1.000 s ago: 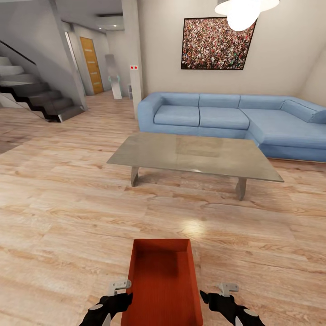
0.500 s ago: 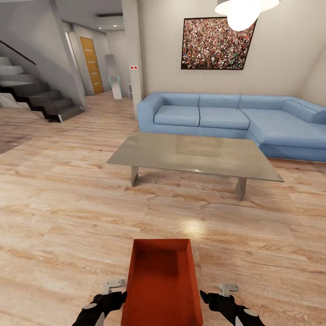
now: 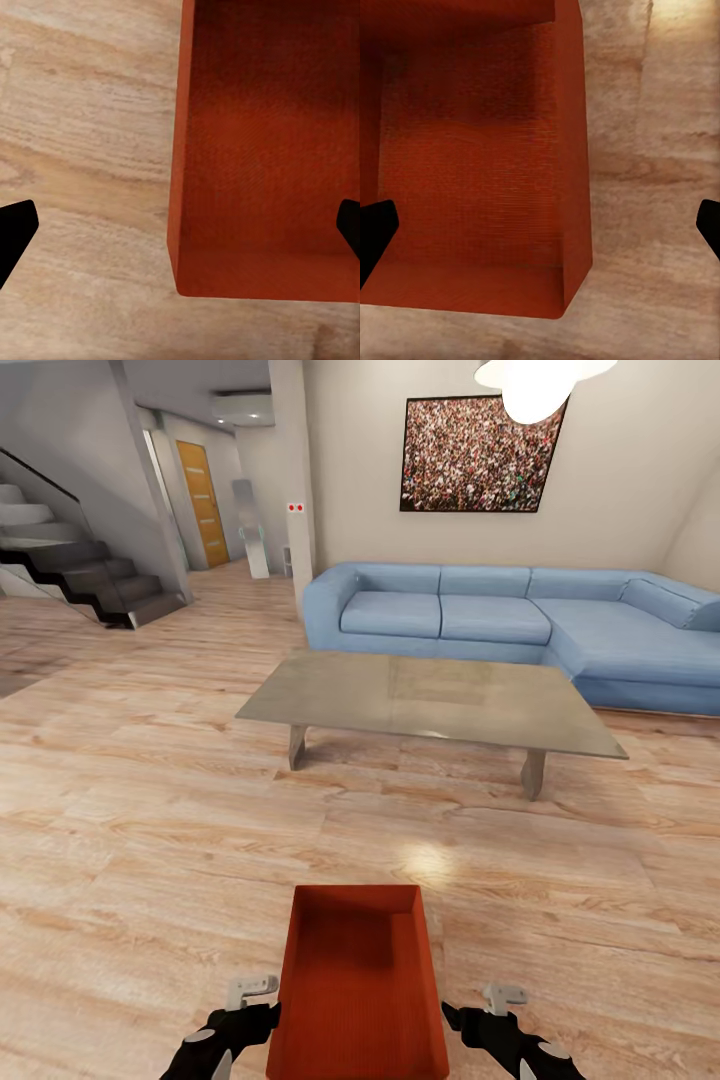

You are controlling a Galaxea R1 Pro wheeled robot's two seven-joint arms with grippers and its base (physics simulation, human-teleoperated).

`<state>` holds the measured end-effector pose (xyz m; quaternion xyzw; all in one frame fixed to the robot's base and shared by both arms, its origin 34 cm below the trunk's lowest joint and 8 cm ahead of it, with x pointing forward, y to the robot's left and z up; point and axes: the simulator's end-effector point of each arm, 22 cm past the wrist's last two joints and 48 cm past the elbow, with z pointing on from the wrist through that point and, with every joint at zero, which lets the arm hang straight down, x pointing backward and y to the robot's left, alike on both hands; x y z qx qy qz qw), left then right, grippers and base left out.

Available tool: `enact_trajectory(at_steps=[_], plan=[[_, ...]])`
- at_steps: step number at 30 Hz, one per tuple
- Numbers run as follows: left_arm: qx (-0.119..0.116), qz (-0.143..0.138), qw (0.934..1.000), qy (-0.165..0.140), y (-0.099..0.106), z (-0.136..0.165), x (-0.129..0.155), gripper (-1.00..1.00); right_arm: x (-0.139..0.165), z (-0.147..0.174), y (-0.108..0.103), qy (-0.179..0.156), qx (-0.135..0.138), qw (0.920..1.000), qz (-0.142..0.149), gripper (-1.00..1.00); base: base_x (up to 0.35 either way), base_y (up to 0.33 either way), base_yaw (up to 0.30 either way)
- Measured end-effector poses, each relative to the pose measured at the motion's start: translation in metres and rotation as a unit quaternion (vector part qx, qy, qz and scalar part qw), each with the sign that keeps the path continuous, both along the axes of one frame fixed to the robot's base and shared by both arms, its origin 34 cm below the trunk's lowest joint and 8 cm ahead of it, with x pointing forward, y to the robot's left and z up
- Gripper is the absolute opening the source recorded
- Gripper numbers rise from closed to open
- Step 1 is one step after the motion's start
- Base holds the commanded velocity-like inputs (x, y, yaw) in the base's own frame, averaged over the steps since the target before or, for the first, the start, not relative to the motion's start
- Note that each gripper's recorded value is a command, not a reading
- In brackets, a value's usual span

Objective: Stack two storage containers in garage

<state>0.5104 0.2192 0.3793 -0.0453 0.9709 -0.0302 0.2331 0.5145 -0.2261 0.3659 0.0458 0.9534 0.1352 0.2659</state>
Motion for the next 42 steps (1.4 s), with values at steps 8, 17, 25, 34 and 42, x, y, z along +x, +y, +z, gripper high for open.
enact_trajectory(at_steps=[8,17,25,34,42], plan=[[-0.002,0.000,1.0000,0.002,-0.002,-0.006,-0.002,1.00,-0.001,-0.006,0.000,0.000,0.000,1.0000,0.000,1.00,0.000,0.000,0.000],[-0.002,0.000,1.0000,0.002,-0.003,-0.025,-0.005,1.00,-0.004,-0.025,0.000,-0.001,0.000,1.0000,0.000,1.00,0.000,0.000,0.000],[-0.003,-0.001,1.0000,0.003,-0.004,-0.042,-0.009,1.00,-0.007,-0.041,0.001,-0.001,0.000,1.0000,0.002,1.00,0.000,0.000,0.000],[-0.004,-0.001,1.0000,0.003,-0.004,-0.061,-0.013,1.00,-0.015,-0.062,0.011,0.001,-0.013,0.9990,0.044,1.00,0.000,0.000,0.000],[-0.004,-0.001,1.0000,0.003,-0.004,-0.078,-0.016,1.00,-0.019,-0.079,0.011,0.000,-0.013,0.9989,0.046,1.00,0.000,0.000,0.000]])
